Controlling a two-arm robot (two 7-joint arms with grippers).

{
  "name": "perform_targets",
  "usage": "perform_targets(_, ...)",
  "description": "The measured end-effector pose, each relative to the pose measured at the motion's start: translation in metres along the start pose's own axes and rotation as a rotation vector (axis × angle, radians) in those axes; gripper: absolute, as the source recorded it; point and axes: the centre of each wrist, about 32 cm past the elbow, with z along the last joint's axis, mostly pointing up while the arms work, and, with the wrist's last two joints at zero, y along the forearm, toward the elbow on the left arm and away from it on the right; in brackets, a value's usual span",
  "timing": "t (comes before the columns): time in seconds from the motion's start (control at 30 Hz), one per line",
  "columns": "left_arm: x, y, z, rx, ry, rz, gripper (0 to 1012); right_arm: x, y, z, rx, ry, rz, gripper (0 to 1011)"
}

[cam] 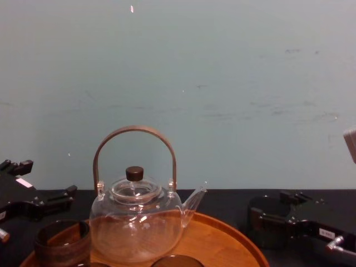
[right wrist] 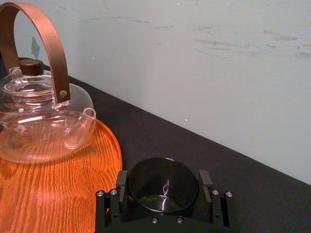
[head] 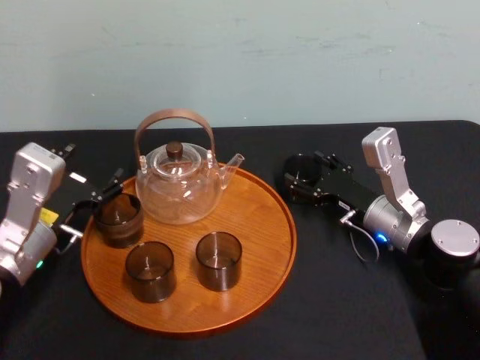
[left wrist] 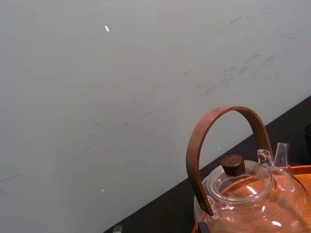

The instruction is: Pick up the glass from the table and place it on the tray.

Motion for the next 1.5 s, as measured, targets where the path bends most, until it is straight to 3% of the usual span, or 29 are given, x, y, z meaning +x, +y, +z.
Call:
perform_targets(0.23, 0.0, 0.0, 0.0, 0.0, 0.0, 0.0, 1002, -0.001, -0.001, 0.0, 0.011, -0.001, 0.0, 898)
perform_targets(0.63, 0.0, 0.0, 0.0, 0.0, 0.0, 0.0, 1001, -0.0051, -0.008, 0.019, 0.08, -0.048, 0.02, 898)
perform_targets(1.03, 0.0, 0.0, 0.0, 0.0, 0.0, 0.0, 1002, -0.0197, -0.006, 0.034, 0.13, -0.071, 0.085, 898)
perform_targets(1.5, 0.0, 0.0, 0.0, 0.0, 0.0, 0.0, 1001, -0.0333, 0.004, 0.036, 0.151, -0.059, 0.143, 898)
